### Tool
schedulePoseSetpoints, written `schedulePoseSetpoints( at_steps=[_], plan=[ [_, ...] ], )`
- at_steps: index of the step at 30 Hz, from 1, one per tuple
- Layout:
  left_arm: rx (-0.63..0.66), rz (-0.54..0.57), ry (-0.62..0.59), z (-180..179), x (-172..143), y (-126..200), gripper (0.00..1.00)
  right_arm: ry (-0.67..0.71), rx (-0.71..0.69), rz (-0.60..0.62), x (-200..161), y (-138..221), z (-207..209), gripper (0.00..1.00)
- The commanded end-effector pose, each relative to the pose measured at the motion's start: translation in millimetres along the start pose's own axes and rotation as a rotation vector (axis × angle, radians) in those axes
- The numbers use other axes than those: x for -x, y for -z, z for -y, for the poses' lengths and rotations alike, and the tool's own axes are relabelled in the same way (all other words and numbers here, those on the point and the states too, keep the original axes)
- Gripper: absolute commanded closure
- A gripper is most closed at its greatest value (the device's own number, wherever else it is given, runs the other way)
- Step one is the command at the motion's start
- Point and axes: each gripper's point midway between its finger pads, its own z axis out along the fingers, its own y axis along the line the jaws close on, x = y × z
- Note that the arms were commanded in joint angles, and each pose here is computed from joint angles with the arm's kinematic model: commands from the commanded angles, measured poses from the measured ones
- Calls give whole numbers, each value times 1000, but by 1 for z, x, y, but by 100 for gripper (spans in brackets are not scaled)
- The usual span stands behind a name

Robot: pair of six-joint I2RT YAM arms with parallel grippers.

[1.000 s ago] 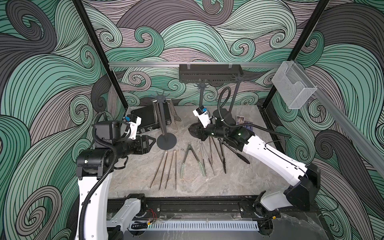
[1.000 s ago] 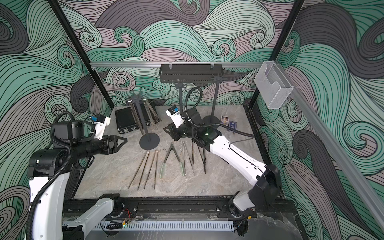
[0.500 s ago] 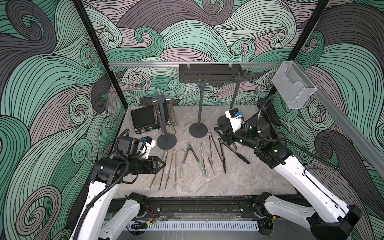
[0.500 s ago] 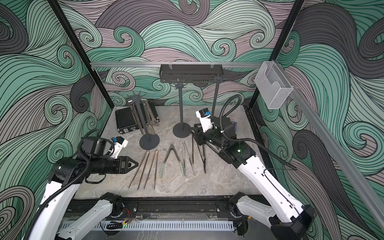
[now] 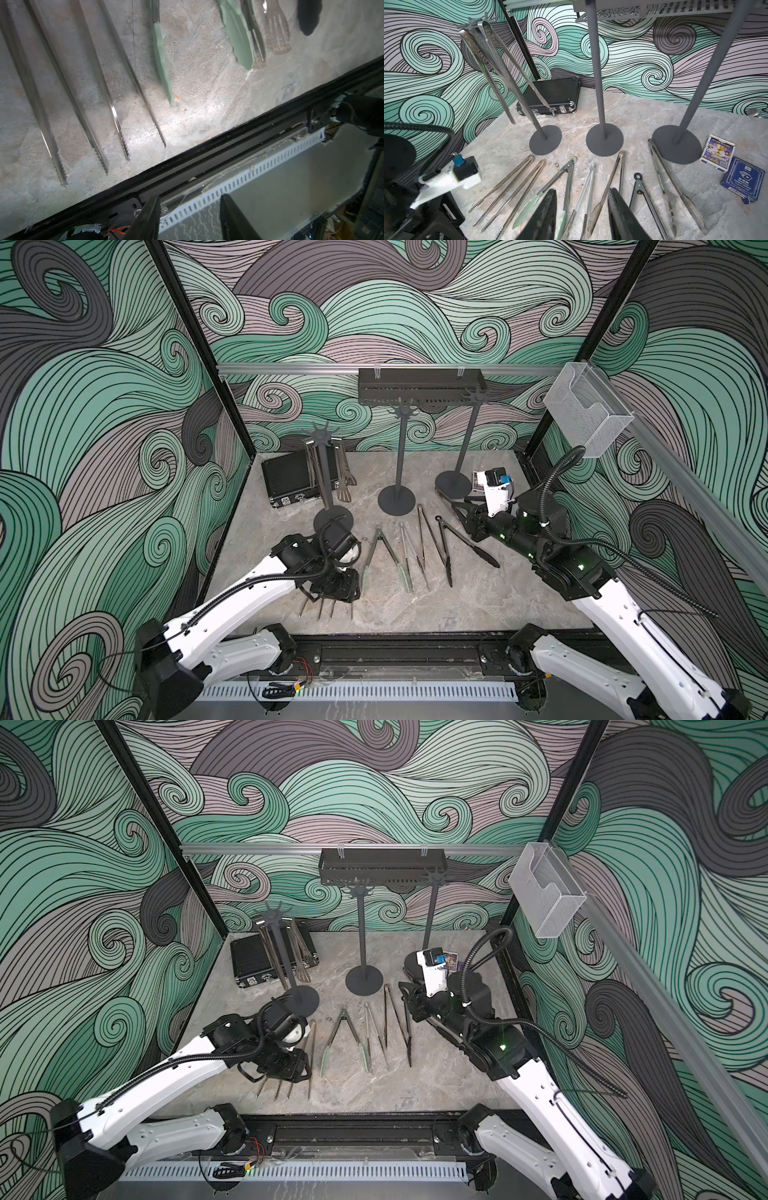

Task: Hang food tongs on kitchen utensil racks
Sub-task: Pick up the food tongs from the center of the board.

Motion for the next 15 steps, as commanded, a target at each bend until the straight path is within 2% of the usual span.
schedulePoseSetpoints(
  at_steps=[1,9,15],
  plan=[
    [21,105,27,9,27,-6,52,-15,-57,-18,-9,3,12,57],
    [57,161,4,21,71,-42,52,-43,-112,-42,-22,10,24,55],
    [21,155,-21,52,101,-62,52,-72,-157,-63,-34,13,36,52]
  ],
)
